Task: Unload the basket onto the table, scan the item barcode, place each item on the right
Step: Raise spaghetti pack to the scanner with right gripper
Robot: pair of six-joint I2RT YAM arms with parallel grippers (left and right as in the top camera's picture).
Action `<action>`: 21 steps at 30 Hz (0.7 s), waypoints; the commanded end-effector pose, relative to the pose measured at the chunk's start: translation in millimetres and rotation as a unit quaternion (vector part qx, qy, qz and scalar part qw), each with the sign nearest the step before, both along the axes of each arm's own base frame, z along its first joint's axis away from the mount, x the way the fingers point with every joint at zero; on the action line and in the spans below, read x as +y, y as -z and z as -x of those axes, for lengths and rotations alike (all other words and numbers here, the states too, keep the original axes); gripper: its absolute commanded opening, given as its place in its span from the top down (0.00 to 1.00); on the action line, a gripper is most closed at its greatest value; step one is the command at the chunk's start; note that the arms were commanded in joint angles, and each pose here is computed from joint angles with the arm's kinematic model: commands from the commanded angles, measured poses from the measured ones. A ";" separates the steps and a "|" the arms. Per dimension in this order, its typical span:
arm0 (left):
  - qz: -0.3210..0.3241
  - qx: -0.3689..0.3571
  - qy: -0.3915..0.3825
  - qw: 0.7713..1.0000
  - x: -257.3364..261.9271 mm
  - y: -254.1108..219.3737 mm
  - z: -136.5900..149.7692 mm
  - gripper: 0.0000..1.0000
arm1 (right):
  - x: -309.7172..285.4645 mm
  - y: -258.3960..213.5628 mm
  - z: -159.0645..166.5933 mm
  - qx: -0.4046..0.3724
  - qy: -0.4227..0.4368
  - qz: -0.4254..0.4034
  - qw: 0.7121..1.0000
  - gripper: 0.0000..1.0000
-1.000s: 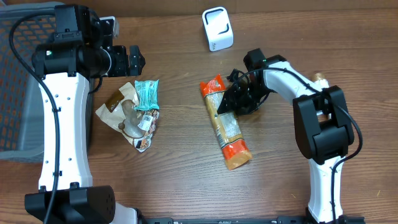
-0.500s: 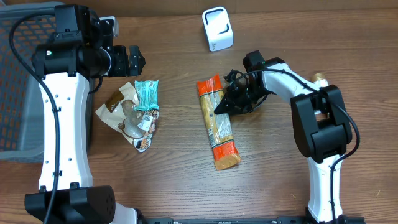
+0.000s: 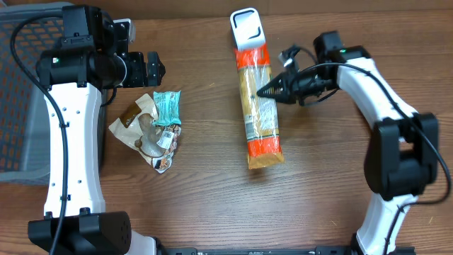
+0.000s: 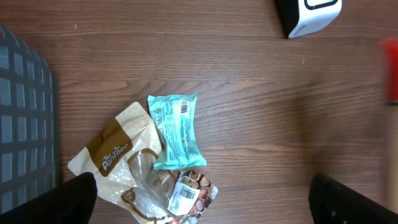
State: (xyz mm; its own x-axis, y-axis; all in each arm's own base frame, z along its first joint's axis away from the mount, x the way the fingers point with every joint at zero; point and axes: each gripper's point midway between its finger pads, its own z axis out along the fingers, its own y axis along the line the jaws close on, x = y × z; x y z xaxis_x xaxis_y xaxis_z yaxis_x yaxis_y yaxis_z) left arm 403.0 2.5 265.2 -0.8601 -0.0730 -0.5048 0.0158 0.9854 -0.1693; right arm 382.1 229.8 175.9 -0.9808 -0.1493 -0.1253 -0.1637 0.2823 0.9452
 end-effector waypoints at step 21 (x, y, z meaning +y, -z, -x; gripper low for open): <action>0.000 -0.009 0.000 1.000 -2.2 -6.1 -2.3 0.00 | -38.1 -128.2 -157.9 -0.562 0.177 0.482 0.648 0.96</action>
State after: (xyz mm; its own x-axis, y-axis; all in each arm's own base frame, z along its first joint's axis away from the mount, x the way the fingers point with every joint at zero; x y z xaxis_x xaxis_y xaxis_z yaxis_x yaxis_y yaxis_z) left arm 403.0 2.5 265.2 -0.8601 -0.0734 -0.5048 0.0155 0.9854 -0.1695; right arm 522.6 200.3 269.9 -0.5278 -0.2456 -0.8131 -0.3748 0.9264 -0.0365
